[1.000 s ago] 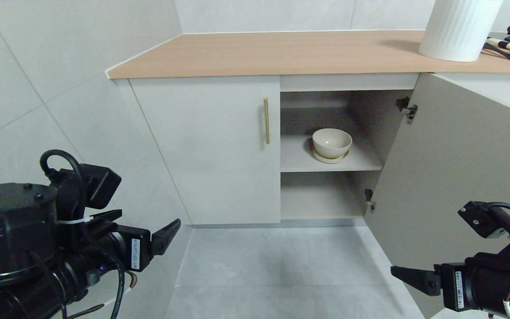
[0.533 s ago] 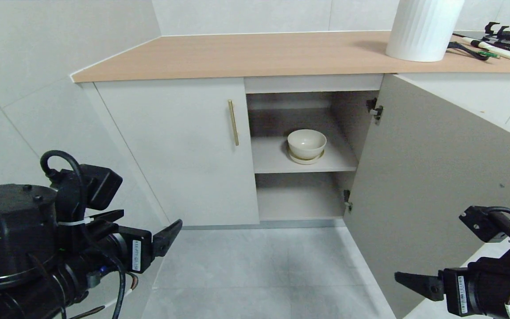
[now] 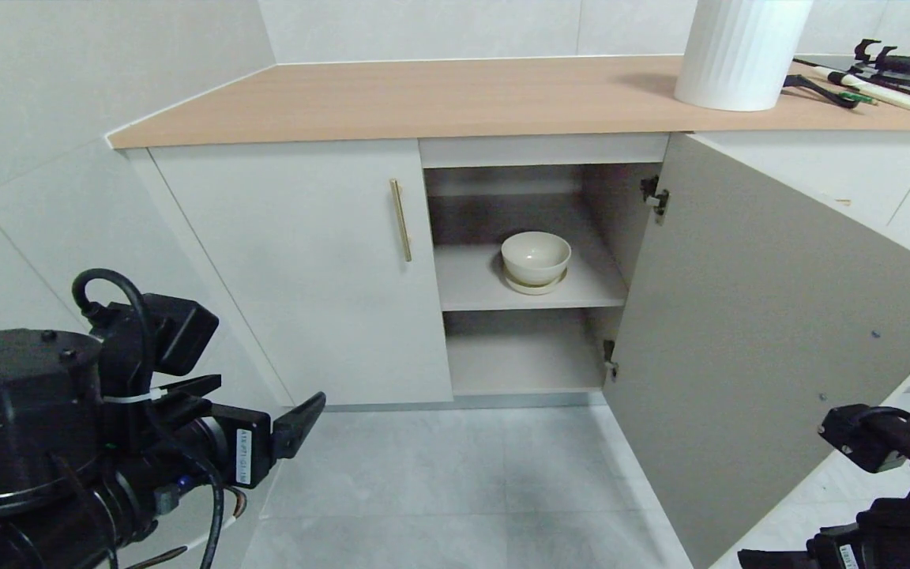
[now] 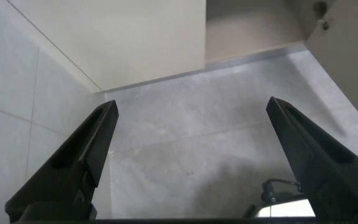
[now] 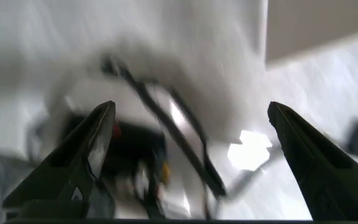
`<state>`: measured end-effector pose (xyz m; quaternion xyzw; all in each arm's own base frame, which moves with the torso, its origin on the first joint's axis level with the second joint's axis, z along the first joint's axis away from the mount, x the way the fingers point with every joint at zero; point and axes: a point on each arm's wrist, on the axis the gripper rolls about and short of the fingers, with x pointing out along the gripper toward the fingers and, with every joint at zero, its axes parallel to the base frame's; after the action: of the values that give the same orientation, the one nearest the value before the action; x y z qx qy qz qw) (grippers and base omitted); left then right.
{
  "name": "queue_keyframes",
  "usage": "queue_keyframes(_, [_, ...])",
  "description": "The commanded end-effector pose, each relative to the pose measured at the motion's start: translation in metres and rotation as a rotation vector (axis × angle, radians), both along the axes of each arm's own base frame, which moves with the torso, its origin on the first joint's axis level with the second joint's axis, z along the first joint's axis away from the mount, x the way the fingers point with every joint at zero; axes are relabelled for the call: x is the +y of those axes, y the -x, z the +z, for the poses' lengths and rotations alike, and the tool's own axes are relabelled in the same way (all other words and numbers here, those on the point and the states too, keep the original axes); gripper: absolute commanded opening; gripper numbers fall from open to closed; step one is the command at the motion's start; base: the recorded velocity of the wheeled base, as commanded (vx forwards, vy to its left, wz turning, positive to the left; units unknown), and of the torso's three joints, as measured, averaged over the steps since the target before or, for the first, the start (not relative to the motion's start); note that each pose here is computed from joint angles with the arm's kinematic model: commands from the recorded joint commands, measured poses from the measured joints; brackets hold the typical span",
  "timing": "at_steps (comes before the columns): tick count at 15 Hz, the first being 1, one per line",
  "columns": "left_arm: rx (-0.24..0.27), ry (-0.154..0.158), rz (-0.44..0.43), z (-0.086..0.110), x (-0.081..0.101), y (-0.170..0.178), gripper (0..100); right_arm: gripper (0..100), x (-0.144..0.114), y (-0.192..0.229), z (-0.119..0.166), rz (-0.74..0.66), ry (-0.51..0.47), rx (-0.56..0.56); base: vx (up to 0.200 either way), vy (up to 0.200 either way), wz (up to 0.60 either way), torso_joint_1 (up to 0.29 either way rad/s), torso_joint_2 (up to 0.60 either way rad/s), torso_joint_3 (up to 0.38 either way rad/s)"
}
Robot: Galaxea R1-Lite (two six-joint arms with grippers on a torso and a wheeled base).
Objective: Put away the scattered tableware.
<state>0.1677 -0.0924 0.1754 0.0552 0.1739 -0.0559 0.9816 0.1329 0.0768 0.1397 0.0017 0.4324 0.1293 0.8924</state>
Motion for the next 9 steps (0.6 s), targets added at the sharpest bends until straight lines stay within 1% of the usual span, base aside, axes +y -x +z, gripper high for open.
queue_keyframes(1, [0.000, 0.000, 0.000, 0.000, 0.000, 0.000, 100, 100, -0.005, -0.004, 0.011, -0.058, 0.034, -0.021, 0.000, 0.000, 0.00, 0.000, 0.00, 0.000])
queue_keyframes(3, [0.003, -0.001, -0.002, -0.001, 0.000, 0.000, 100, 100, -0.022, -0.012, 0.018, -0.186, 0.099, -0.048, 0.000, 0.000, 0.00, 0.000, 0.00, 0.000])
queue_keyframes(5, [0.007, -0.003, -0.003, -0.002, 0.000, 0.000, 100, 100, -0.046, -0.013, 0.029, -0.266, 0.179, -0.040, 0.000, 0.000, 0.00, 0.000, 0.00, 0.000])
queue_keyframes(6, [0.007, -0.003, -0.003, -0.002, 0.000, 0.000, 100, 100, -0.055, -0.010, 0.036, -0.291, 0.196, -0.045, 0.000, 0.000, 0.00, 0.000, 0.00, 0.000])
queue_keyframes(7, [0.007, -0.003, -0.003, -0.002, 0.000, 0.000, 100, 100, -0.059, -0.008, 0.040, -0.290, 0.197, -0.058, 0.000, 0.000, 0.00, 0.000, 0.00, 0.000])
queue_keyframes(9, [0.008, -0.004, -0.002, -0.002, 0.000, 0.000, 100, 100, -0.059, -0.008, 0.040, -0.287, 0.196, -0.057, 0.000, 0.000, 0.00, 0.000, 0.00, 0.000])
